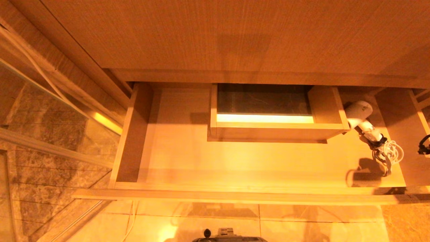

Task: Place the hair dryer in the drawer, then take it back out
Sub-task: Close the drawer

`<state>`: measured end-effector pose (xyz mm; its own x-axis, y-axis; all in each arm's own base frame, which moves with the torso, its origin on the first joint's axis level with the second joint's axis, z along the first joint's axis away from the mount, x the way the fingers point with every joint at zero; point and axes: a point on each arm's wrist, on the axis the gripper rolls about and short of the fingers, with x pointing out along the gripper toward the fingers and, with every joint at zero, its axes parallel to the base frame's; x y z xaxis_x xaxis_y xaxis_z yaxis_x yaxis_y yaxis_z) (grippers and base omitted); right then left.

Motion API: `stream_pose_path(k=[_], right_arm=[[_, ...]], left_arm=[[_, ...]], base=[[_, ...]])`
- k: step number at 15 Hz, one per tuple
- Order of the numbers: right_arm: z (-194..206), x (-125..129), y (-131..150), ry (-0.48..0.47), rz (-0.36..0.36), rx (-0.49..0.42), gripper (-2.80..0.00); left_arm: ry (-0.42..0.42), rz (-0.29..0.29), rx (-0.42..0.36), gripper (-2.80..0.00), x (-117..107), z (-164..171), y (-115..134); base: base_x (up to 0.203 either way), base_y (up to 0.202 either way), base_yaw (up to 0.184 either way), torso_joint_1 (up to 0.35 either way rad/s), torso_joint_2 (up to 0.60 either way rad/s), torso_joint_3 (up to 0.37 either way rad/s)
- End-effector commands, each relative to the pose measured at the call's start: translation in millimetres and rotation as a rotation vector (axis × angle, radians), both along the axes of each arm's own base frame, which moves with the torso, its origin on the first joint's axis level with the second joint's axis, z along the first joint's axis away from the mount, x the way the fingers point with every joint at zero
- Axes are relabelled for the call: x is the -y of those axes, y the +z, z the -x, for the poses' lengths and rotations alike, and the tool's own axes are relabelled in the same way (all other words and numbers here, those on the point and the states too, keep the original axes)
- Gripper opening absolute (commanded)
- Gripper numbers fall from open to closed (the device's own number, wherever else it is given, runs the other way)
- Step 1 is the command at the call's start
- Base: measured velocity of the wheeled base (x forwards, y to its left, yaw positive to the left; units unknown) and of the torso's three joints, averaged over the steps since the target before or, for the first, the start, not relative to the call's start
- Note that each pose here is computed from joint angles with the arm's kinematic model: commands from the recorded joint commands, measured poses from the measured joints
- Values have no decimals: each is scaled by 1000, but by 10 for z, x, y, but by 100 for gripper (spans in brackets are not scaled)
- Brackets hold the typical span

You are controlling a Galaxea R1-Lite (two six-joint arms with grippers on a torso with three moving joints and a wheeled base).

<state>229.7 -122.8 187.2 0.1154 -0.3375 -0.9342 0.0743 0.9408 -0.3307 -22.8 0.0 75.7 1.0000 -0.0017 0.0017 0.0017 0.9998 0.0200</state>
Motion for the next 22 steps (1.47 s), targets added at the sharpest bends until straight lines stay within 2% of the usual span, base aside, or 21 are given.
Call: stream_pose_path(k=[1, 5, 12, 15, 19, 22], right_arm=[[-35, 18, 32, 2, 20, 37, -280], [-180, 57, 166, 19, 74, 181, -280], [-384, 31, 659, 135, 149, 540, -280], [-298, -13, 769, 191, 170, 580, -280], [-336, -5, 903, 226, 214, 716, -280], [-231, -58, 904, 267, 205, 698, -280]], left_arm=[[0, 0, -2, -280, 0, -1, -4], [0, 0, -2, -280, 0, -1, -4], [0, 0, -2, -280, 0, -1, -4], [0, 0, -2, -280, 0, -1, -4], [0, 0, -2, -280, 0, -1, -4], [0, 0, -2, -280, 0, -1, -4]], base=[[0, 0, 0, 0, 0, 0], [0, 0, 0, 0, 0, 0], [0, 0, 0, 0, 0, 0], [0, 0, 0, 0, 0, 0], [0, 0, 0, 0, 0, 0], [0, 0, 0, 0, 0, 0]])
